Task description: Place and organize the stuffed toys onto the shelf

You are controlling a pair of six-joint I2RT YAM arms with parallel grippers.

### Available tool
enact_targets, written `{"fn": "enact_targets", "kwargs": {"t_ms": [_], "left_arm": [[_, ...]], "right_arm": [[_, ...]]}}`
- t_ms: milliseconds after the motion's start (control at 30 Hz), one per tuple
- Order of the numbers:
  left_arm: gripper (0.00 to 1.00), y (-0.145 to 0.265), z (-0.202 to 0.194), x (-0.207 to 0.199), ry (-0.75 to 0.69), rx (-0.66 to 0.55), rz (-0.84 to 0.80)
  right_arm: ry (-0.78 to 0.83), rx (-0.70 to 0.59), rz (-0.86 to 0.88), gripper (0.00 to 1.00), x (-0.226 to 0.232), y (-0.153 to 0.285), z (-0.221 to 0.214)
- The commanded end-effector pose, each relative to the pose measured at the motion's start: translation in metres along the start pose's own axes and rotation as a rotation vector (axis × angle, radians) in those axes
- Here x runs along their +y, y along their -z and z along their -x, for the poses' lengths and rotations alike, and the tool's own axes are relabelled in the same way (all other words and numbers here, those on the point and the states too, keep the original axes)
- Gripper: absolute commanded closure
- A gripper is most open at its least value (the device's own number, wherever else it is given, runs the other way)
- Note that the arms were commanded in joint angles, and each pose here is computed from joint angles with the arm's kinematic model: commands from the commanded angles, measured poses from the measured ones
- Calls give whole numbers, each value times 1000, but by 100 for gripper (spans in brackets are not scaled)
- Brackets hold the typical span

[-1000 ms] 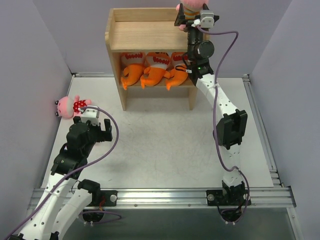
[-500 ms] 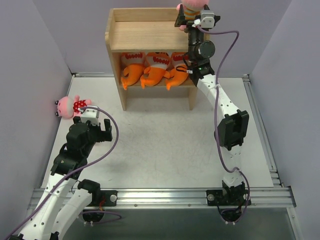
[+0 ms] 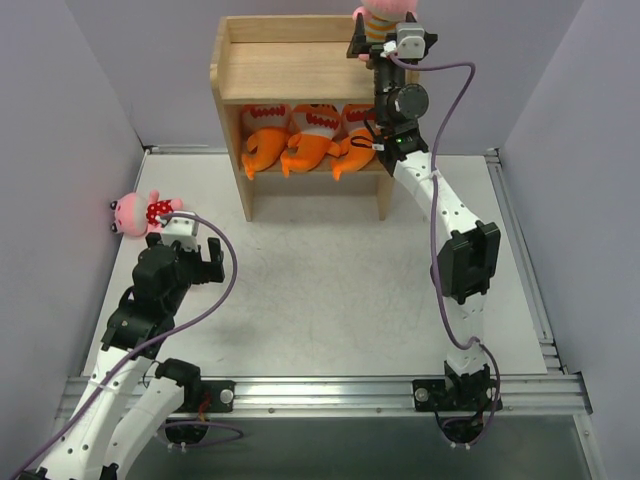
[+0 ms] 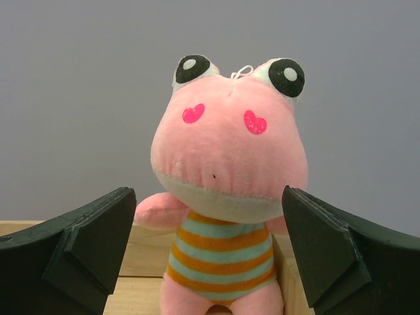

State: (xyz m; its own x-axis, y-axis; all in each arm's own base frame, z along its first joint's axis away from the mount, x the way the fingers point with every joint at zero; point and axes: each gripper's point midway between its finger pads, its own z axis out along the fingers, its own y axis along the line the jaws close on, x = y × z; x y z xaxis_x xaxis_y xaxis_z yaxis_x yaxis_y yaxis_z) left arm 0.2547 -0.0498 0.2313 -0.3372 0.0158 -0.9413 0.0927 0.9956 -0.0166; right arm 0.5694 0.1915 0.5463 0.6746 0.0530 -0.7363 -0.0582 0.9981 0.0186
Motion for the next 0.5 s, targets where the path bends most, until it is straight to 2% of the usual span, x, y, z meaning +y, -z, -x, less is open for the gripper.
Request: {"fn": "enact_targets", "kwargs": {"t_ms": [0,433,467], "left_arm": [[3,1,14,-1,2,-52,-10],[4,5,16,0,7,-67,-11],[3,5,16,0,7,-67,-11]], "right_arm": [[-32,-147,-52,1,-19,-5,76],[-44,-138,-53,1,-21,17,99],[-53,-149,-60,1,-25,20,111]]}}
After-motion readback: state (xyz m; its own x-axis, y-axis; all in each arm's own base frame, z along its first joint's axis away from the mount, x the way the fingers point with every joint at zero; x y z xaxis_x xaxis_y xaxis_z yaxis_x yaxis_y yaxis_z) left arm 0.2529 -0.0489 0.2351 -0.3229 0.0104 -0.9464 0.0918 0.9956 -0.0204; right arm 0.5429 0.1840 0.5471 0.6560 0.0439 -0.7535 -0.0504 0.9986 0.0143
